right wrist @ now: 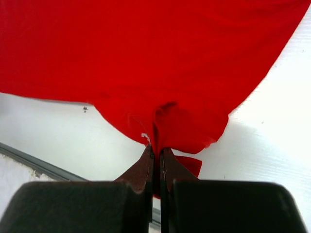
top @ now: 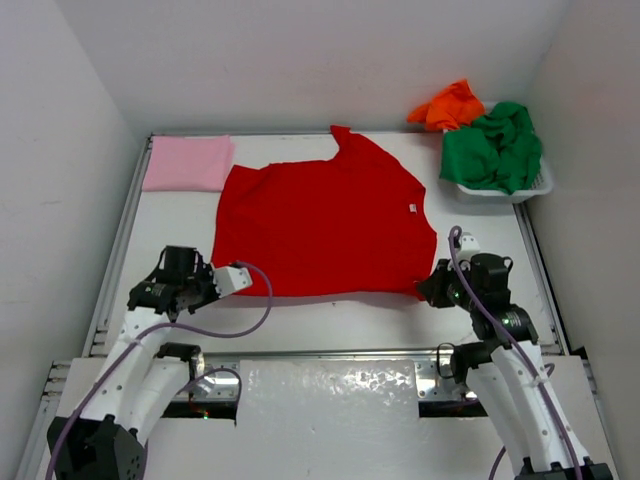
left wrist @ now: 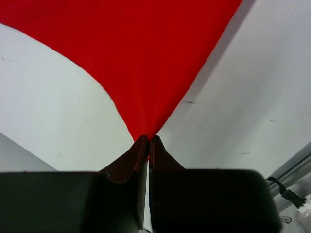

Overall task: Fold and stack the t-shirts
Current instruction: Fold the flattened tshirt in 1/3 of the way

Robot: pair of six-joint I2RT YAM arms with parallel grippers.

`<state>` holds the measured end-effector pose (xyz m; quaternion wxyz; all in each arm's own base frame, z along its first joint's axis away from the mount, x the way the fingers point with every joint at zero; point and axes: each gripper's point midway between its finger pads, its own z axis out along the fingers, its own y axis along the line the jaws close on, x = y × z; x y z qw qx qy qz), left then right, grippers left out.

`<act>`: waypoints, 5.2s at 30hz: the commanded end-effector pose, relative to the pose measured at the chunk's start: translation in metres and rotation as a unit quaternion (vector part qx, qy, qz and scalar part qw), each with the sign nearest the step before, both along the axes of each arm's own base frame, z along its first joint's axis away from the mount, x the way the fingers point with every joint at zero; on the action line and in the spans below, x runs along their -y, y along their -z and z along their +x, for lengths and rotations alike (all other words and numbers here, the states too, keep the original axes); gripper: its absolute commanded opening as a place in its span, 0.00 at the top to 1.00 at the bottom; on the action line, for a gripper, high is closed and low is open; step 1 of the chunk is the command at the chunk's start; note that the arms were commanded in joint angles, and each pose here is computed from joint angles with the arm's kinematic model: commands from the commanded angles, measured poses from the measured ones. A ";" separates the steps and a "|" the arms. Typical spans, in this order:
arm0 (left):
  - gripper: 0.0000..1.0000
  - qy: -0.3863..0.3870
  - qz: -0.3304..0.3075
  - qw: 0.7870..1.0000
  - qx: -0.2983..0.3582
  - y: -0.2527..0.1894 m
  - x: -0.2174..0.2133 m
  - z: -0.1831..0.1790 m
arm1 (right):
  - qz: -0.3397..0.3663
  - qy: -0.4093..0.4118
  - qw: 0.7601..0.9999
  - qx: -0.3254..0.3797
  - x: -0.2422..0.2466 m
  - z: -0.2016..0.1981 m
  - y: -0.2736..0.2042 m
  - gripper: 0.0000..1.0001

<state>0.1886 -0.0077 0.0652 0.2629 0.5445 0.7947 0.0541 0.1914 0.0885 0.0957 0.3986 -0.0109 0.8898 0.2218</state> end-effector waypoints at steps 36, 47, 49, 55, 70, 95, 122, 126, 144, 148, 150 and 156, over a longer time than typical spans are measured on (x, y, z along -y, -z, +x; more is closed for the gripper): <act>1.00 -0.246 -0.026 0.969 0.007 -0.036 -0.021 0.095 | -0.137 -0.107 0.982 0.067 -0.004 0.161 -0.031 1.00; 1.00 -0.289 -0.016 0.957 -0.001 -0.006 -0.028 0.111 | -0.160 -0.143 0.974 0.074 -0.009 0.204 -0.017 1.00; 1.00 -0.298 -0.011 0.954 0.001 0.000 -0.031 0.112 | -0.164 -0.149 0.973 0.070 -0.010 0.209 -0.014 1.00; 0.98 -0.326 -0.005 0.945 0.018 0.006 -0.037 0.121 | -0.177 -0.149 0.971 0.053 -0.007 0.225 -0.001 1.00; 0.29 -0.426 -0.018 0.898 0.110 -0.084 -0.089 0.185 | -0.133 0.072 0.983 -0.100 0.046 0.262 -0.014 0.34; 0.26 -0.111 0.068 0.991 0.009 0.043 -0.005 0.074 | -0.006 0.138 0.950 -0.280 0.047 0.103 0.108 0.55; 0.86 -0.101 0.075 0.991 -0.054 0.037 -0.018 -0.009 | -0.008 0.223 0.921 -0.320 0.052 -0.056 0.107 0.92; 0.38 -0.096 0.091 0.990 -0.046 0.027 -0.021 0.001 | -0.028 0.230 0.917 -0.326 0.058 -0.061 0.096 0.39; 0.57 0.114 -0.335 0.927 -0.120 -0.130 0.391 0.154 | 0.036 0.131 0.976 -0.172 0.046 0.097 0.005 0.76; 0.53 0.122 -0.360 0.913 -0.146 -0.100 0.454 0.162 | 0.042 0.136 0.971 -0.192 0.049 0.100 0.024 0.71; 0.53 0.105 -0.371 0.908 -0.165 -0.083 0.480 0.170 | 0.062 0.144 0.967 -0.202 0.049 0.098 0.035 0.70; 0.52 0.070 -0.340 0.926 -0.151 -0.036 0.494 0.184 | 0.047 0.165 0.959 -0.225 0.056 0.090 0.063 0.65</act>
